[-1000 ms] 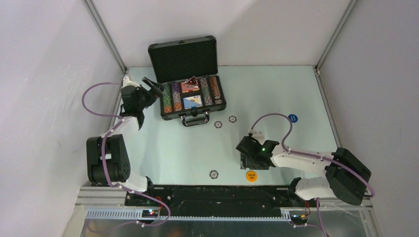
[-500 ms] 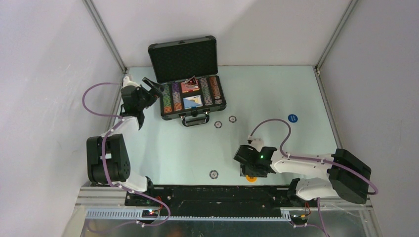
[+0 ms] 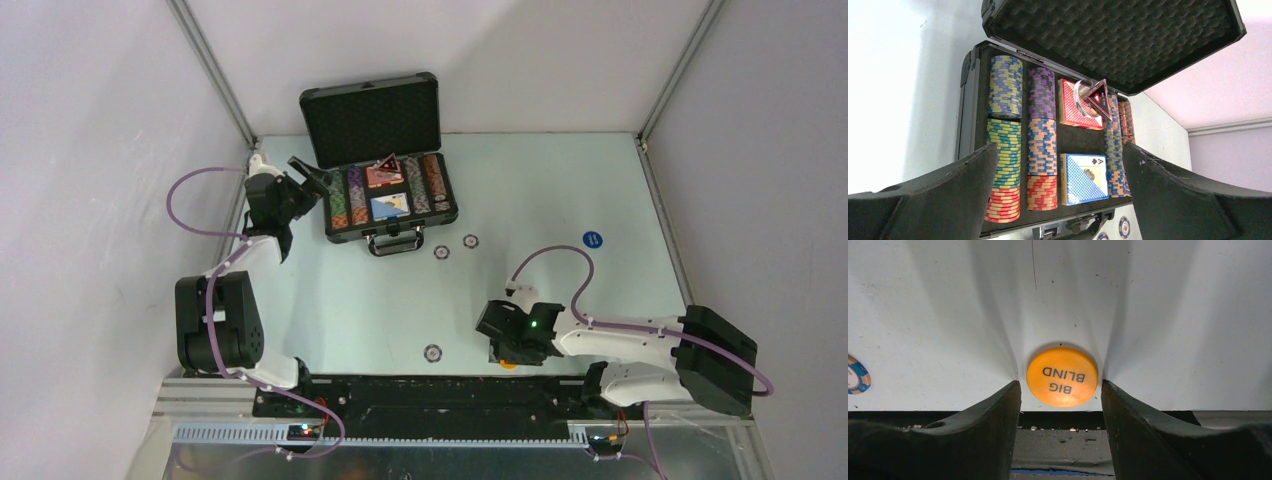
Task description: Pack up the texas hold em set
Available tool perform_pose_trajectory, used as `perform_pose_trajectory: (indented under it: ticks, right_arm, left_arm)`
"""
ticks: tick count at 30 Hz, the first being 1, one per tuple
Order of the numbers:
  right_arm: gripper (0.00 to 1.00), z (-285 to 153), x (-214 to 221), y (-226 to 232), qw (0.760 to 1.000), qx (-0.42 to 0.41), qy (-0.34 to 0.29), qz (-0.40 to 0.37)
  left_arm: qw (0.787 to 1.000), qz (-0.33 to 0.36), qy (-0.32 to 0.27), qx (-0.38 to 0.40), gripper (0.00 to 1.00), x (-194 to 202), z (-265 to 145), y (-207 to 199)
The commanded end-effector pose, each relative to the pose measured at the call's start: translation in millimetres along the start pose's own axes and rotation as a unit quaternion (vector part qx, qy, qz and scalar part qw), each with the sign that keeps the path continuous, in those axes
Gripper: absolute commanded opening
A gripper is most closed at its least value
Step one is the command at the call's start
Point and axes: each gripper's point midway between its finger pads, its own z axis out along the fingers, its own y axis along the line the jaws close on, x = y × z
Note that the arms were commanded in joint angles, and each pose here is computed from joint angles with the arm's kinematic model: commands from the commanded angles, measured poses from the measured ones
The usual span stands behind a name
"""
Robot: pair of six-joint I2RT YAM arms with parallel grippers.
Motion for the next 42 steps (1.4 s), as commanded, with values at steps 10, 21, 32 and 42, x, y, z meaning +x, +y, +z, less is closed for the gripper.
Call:
perform_pose_trajectory:
  ticks: [10, 21, 32, 42]
  right_arm:
    - [0.6, 11, -1, -5, 1.0, 0.018, -0.012, -0.001]
    - [0.62, 24, 5, -7, 0.999, 0.043, 0.006, -0.027]
    - [0.56, 27, 11, -8, 0.998, 0.049, 0.017, -0.035]
    - [0.58, 27, 12, -6, 0.998, 0.045, 0.02, -0.038]
  left_arm:
    - [1.0, 0.001, -0.01, 0.021, 0.98, -6, 1, -11]
    - [1.0, 0.0, -0.009, 0.02, 0.98, -6, 1, -11]
    - [1.0, 0.0, -0.008, 0.021, 0.98, -5, 1, -11]
    - [1.0, 0.0, -0.007, 0.021, 0.98, -5, 1, -11]
